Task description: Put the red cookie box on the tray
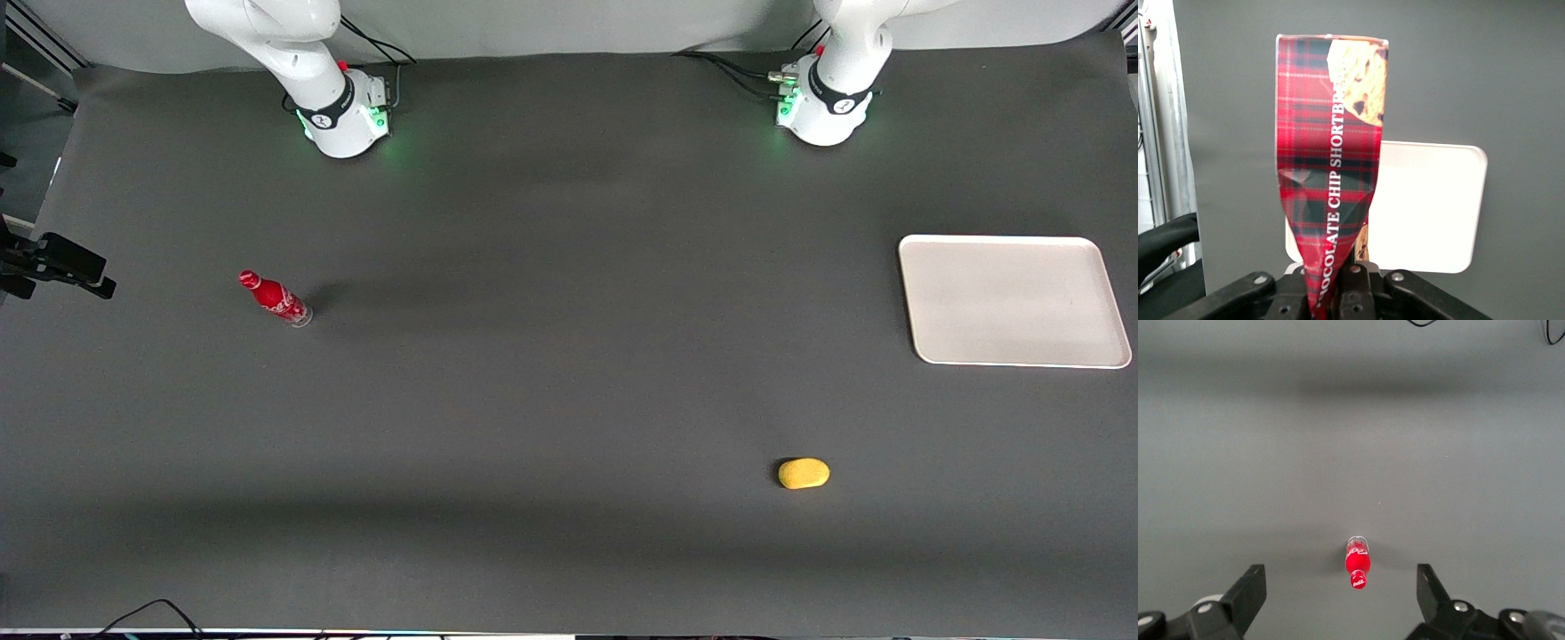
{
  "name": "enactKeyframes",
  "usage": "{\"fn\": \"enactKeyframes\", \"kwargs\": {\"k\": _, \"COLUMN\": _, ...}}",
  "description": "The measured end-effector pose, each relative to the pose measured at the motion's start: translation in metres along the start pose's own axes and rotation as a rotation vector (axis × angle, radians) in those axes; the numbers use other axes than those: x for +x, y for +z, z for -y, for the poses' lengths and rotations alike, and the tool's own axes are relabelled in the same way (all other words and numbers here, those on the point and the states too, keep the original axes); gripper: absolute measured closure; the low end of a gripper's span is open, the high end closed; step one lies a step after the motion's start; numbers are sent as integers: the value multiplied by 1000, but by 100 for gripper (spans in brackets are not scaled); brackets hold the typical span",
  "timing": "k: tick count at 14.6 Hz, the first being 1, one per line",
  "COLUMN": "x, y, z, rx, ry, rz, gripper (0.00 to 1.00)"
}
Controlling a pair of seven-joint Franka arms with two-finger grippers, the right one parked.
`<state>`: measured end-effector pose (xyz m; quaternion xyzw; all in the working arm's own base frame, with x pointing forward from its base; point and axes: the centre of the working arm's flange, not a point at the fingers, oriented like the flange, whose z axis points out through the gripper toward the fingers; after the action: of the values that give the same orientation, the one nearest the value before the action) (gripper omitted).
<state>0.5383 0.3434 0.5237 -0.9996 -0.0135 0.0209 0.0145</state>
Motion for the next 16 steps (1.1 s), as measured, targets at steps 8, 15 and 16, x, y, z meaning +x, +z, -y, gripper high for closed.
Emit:
{"fn": "enactKeyframes", "kwargs": {"k": 8, "x": -41, "y": 176, "z": 80, "rx": -6, "ry": -10, "rz": -28, "gripper": 90}}
{"fn": "enactKeyframes", "kwargs": {"k": 15, "x": -56, "y": 272, "z": 97, "rx": -27, "ry": 11, "rz": 14, "gripper": 90}}
{"fn": "enactKeyframes", "kwargs": {"k": 16, "x": -55, "y": 277, "z": 97, "rx": -35, "ry": 24, "rz": 13, "gripper": 90}}
